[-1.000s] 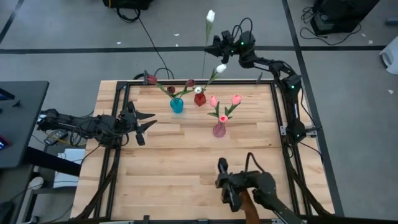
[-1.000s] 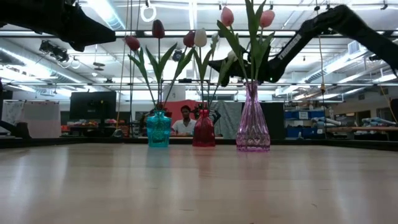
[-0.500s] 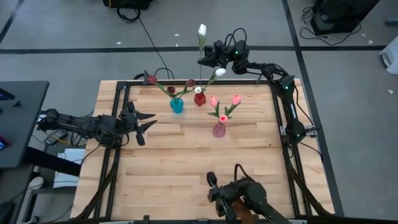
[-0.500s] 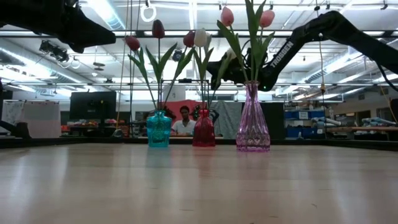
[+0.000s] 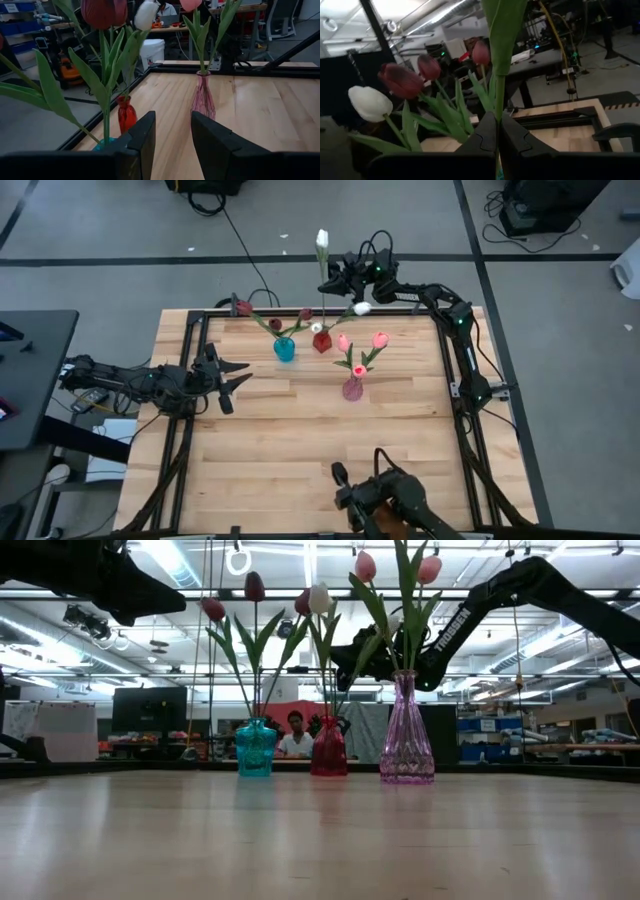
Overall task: Sort flowers into vase by color
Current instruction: Put the white tulip into the red vase
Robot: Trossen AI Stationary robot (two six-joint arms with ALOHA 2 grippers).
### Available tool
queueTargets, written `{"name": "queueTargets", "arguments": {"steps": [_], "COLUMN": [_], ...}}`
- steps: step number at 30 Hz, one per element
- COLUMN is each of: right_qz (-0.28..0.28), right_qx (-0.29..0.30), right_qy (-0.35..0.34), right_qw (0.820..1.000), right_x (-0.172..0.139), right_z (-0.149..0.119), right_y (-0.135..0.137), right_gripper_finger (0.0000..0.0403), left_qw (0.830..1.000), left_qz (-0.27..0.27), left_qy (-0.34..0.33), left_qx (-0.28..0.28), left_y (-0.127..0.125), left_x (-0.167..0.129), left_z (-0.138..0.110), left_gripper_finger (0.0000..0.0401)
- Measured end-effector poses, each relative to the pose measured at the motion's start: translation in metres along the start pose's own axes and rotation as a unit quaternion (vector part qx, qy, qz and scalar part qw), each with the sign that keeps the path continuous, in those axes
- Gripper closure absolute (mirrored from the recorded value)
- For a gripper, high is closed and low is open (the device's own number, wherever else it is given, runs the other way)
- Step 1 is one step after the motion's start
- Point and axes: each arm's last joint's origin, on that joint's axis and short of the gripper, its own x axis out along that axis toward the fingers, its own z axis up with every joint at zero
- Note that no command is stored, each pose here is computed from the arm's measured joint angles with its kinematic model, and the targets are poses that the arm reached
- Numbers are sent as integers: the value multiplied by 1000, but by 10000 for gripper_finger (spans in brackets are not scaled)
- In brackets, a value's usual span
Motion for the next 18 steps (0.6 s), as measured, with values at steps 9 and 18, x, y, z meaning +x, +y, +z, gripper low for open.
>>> {"name": "queueTargets", "arguments": {"steps": [9, 18], "right_qz": [9, 71], "right_qx": [-15, -44], "right_qy": [6, 54], "right_qw": [1000, 995], "right_x": [4, 14], "right_z": [-1, -6], "right_y": [2, 7], "right_gripper_finger": [393, 393], "left_qw": [1000, 1000], "left_qz": [0, 1], "left_qy": [0, 0], "left_qx": [0, 0], "left_y": [0, 0], "left_x": [0, 0], "left_z": [0, 0], "left_gripper_finger": [270, 270]}}
